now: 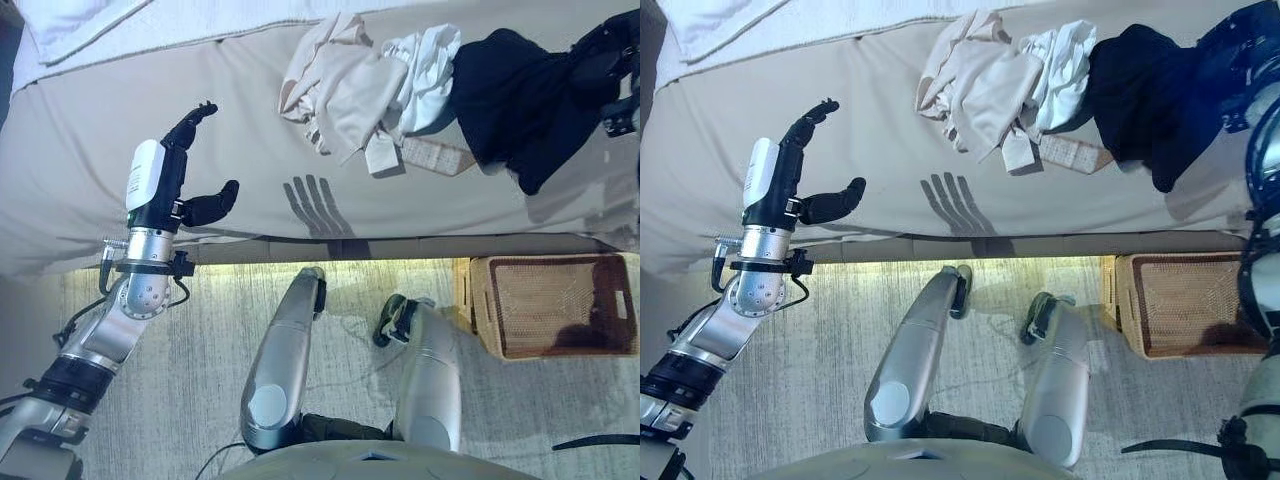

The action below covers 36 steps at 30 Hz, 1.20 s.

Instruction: Pick up the clothes from the bed and place them into the basket

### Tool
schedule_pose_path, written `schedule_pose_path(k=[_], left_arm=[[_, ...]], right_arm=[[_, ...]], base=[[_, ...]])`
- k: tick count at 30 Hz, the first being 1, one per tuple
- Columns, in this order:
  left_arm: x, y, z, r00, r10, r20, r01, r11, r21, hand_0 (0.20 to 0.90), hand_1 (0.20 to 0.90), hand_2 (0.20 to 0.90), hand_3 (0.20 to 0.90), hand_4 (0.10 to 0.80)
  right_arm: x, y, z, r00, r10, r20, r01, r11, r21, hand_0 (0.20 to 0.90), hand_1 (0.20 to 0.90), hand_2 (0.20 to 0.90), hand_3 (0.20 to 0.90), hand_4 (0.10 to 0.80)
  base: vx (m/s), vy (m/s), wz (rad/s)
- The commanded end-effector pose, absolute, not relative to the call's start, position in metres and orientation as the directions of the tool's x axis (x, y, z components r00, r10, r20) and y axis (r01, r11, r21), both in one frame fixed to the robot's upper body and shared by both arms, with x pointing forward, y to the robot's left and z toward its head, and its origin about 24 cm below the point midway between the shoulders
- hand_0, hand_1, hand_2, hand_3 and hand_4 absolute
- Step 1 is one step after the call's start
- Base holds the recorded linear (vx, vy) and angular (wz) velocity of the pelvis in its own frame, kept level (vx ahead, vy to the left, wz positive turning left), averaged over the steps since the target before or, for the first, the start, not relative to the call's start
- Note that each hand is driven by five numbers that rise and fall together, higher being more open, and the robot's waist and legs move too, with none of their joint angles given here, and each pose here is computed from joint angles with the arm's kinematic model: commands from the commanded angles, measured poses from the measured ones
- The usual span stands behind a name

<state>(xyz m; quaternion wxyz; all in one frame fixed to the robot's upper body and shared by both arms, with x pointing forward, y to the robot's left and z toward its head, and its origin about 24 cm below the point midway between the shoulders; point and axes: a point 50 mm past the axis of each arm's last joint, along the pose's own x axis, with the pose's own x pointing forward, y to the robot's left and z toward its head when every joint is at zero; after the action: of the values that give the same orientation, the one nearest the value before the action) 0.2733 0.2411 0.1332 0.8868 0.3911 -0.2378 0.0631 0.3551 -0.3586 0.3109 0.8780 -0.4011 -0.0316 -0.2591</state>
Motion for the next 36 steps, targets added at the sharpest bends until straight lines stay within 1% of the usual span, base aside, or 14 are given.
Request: schedule_pose_path(k=[1,9,16,23,28,36], left_arm=[[0.268,0.246,0.151,0.838,-0.057,0.542,-0.346,0.714,0.609,0.900,0.900,0.900,0.900,0.800],[0.266,0.254,0.133,0.886,-0.024,0.464,-0.315,0.703,0.638,0.900,0.900,0.900,0.900,0.800],[0.264,0.257,0.119,0.910,0.002,0.415,-0.298,0.698,0.651,0.900,0.900,0.900,0.900,0.800],[0.268,0.259,0.110,0.915,0.025,0.402,-0.302,0.701,0.646,0.900,0.900,0.900,0.900,0.800],[0.270,0.259,0.102,0.925,0.009,0.379,-0.276,0.702,0.656,0.900,0.900,0.900,0.900,0.800],[0.272,0.260,0.101,0.922,-0.003,0.387,-0.274,0.700,0.660,0.900,0.900,0.900,0.900,0.800]], right_arm=[[0.335,-0.374,0.330,0.807,-0.441,0.393,0.586,0.511,-0.629,0.300,0.300,0.300,0.200,0.100],[0.317,-0.391,0.324,0.797,-0.455,0.396,0.599,0.512,-0.616,0.300,0.300,0.300,0.200,0.100],[0.302,-0.398,0.337,0.783,-0.442,0.438,0.620,0.495,-0.608,0.300,0.300,0.300,0.200,0.100],[0.291,-0.398,0.354,0.758,-0.408,0.509,0.652,0.483,-0.584,0.300,0.300,0.300,0.200,0.100],[0.282,-0.395,0.368,0.752,-0.370,0.546,0.658,0.469,-0.589,0.300,0.300,0.300,0.200,0.100],[0.277,-0.391,0.361,0.749,-0.350,0.562,0.660,0.463,-0.592,0.300,0.300,0.300,0.200,0.100]], base=[[0.030,-0.006,-0.20],[0.044,-0.006,-0.13],[0.010,0.025,-0.11],[-0.037,0.051,-0.12],[-0.029,0.052,-0.19],[-0.032,0.020,-0.18]])
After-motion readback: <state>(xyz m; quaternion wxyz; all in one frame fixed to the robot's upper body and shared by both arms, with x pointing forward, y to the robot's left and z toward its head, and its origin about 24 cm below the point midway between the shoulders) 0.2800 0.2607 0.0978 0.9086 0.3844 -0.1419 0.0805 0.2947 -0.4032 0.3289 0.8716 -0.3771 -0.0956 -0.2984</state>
